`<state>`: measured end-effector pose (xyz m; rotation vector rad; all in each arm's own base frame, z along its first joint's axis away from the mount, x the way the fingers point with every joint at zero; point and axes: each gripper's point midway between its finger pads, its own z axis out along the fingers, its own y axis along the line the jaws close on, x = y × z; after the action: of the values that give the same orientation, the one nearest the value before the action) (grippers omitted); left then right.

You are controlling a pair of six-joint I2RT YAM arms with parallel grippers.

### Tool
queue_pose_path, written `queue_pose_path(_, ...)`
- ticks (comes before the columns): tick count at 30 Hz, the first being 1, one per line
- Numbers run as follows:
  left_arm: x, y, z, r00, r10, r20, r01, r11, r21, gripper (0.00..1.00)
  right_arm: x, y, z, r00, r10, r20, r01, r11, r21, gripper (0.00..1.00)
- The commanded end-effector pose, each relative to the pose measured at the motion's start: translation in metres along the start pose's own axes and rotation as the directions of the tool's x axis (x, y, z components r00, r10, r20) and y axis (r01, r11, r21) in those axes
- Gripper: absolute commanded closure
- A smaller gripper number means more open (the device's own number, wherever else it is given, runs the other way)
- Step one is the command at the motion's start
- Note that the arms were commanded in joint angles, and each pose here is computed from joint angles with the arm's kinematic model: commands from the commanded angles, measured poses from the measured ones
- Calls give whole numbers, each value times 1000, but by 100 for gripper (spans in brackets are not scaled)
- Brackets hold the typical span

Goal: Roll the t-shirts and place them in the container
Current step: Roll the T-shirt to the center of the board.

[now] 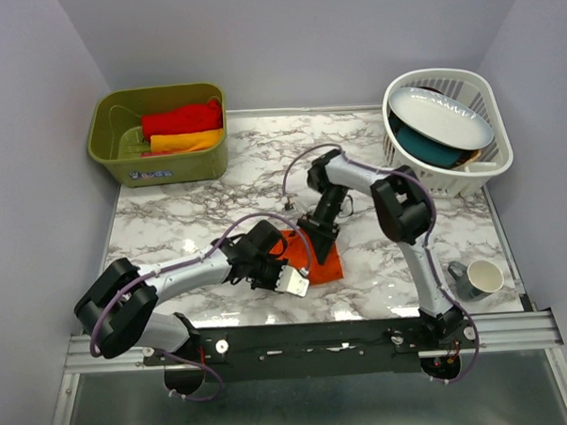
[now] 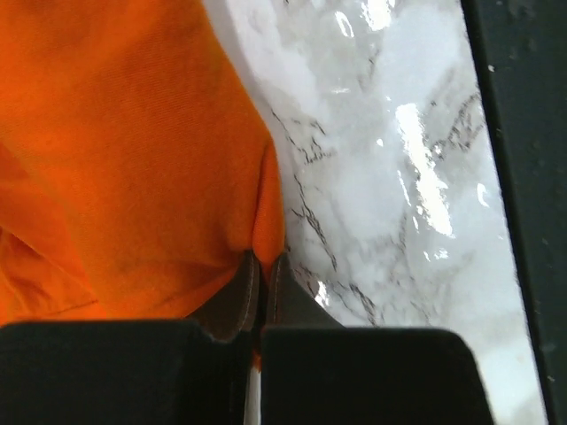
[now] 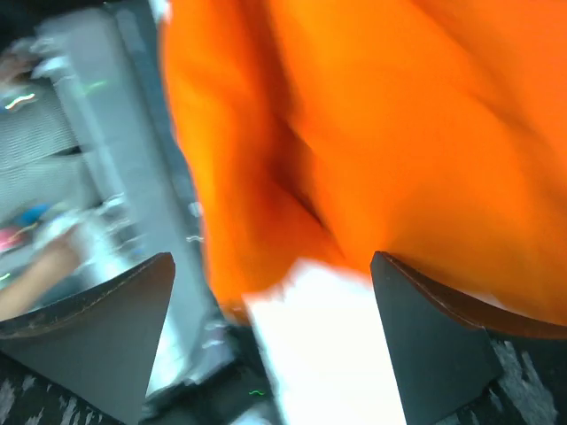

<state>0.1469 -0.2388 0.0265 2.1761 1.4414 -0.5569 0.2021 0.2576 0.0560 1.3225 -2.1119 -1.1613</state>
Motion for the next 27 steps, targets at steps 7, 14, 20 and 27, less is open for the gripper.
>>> queue_pose_path(7,-27,-23,-21,937,-326,123,279,913,299,100,24,-23,-116,771,-637,25,353,458,816,0)
queue_pose_path(14,-32,1,-36,868,-460,185,383,858,342,100,-7,48,-61,424,-885,-192,518,63,853,0)
queue_pose_path(20,-31,10,-41,835,-509,211,423,837,347,100,-12,49,-14,369,-906,-209,607,64,793,0)
queue_pose_path(27,-28,12,-42,812,-542,217,452,819,354,100,-4,30,17,395,-892,-221,667,112,737,0)
